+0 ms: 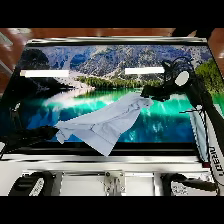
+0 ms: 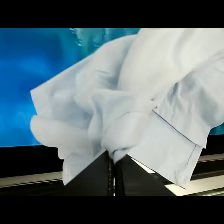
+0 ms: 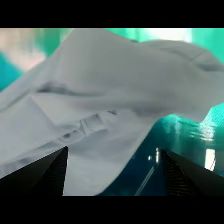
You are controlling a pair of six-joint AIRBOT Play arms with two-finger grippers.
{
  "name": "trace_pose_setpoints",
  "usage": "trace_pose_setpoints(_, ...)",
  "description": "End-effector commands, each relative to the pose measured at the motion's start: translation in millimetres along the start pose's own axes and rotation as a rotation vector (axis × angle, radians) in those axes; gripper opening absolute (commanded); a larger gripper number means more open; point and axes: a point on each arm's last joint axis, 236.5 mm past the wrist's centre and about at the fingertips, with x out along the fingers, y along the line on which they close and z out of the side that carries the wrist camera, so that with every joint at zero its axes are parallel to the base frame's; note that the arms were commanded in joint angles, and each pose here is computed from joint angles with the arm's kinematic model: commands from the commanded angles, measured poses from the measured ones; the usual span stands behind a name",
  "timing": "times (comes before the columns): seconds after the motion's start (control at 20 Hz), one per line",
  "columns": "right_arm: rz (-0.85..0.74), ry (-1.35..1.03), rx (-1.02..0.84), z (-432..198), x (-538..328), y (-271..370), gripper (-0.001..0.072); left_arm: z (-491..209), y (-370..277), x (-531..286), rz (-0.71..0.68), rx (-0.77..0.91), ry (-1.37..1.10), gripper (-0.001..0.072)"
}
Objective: Fold the shirts.
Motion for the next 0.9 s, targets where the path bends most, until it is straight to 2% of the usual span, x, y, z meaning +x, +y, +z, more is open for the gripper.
trace_pose_setpoints(0.0, 0.069, 0.227, 0.005, -48.9, -2.8, -7.9, 0.0688, -5.2, 0.5, 5.2, -0.011, -0.008, 0.008, 0.0035)
trace_pose_setpoints(0.15, 0.144, 0.403, 0.114, -107.3, 9.2, -13.1, 0.0688, -3.3, 0.7, 5.2, -0.011, -0.008, 0.0, 0.0035)
trace_pose_setpoints(0.3, 0.186, 0.324, 0.283, -118.3, 52.2, -3.4, 0.0688, -3.6, 0.6, 5.2, -0.011, -0.009, 0.001, 0.0035)
trace_pose_setpoints(0.55, 0.156, 0.222, 0.316, -113.4, 89.6, 15.5, 0.0687, -6.9, -1.5, 5.1, -0.02, -0.016, 0.015, 0.0035)
trace_pose_setpoints(0.65, 0.164, 0.231, 0.312, -118.4, 101.8, 26.8, 0.0609, -6.9, -2.0, 5.1, -0.022, -0.017, 0.015, 0.0035)
trace_pose_setpoints(0.85, 0.177, 0.269, 0.321, -131.5, 119.0, 40.5, 0.0609, -6.9, -2.1, 5.1, -0.022, -0.017, 0.015, 0.0035)
